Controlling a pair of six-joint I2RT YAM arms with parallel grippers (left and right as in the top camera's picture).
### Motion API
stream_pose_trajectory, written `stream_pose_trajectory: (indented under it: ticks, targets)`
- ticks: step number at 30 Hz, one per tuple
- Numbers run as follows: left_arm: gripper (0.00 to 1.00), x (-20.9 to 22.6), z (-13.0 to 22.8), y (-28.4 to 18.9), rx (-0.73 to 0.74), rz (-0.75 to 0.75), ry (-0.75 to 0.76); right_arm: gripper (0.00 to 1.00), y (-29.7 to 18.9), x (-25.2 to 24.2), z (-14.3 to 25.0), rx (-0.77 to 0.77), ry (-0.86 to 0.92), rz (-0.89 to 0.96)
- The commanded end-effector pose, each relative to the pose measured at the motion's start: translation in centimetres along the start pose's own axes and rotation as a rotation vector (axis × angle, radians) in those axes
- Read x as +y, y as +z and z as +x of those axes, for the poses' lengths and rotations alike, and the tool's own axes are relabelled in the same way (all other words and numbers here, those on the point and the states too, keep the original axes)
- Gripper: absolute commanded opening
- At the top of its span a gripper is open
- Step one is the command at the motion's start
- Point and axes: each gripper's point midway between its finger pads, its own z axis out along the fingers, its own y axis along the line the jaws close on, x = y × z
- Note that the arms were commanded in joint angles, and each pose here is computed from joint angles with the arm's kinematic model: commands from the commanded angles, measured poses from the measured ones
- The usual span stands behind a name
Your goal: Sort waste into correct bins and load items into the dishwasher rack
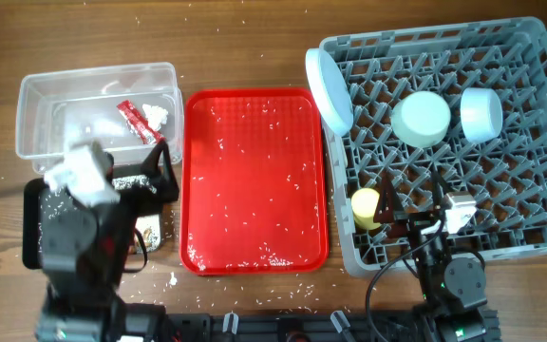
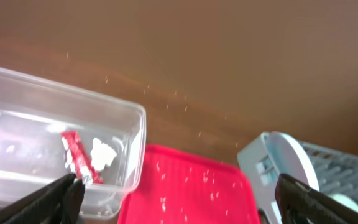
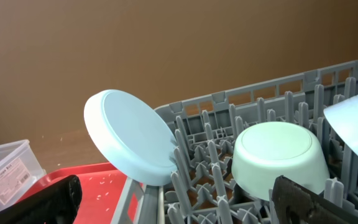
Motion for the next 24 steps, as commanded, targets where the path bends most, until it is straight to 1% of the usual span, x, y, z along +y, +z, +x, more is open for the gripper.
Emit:
stream_pose_trajectory:
  ticks: [1,4,6,9,11,12,14,24]
  targets:
    - [1.00,0.7,3.4,-0.7,-0.079,0.097,0.021,1.00,0.0,-0.2,-0.3,-0.013,0.009,0.012]
    - [1.00,1.2,5.4,-1.1,-0.141,0.144,0.027,1.00,0.0,-0.2,-0.3,-0.013,0.009,0.012]
    - [1.00,1.7,6.8,-1.0,-0.151,0.152,0.029,1.00,0.0,-0.2,-0.3,-0.013,0.009,0.012]
    - [1.00,3.0,9.6,0.4,-0.100,0.128,0.024,1.00,0.0,-0.2,-0.3,-0.013,0.009,0.012]
    - [1.00,4.2,12.4,1.4,-0.039,0.102,0.020,1.00,0.0,-0.2,-0.3,-0.013,0.009,0.012]
    - [1.00,4.0,11.9,1.5,-0.074,0.119,0.023,1.00,0.0,-0.2,-0.3,-0.013,0.009,0.012]
    - [1.00,3.7,11.9,1.7,-0.098,0.141,0.027,1.00,0.0,-0.2,-0.3,-0.013,0.010,0.012]
    - [1.00,3.6,12.1,1.8,-0.096,0.143,0.027,1.00,0.0,-0.2,-0.3,-0.013,0.009,0.012]
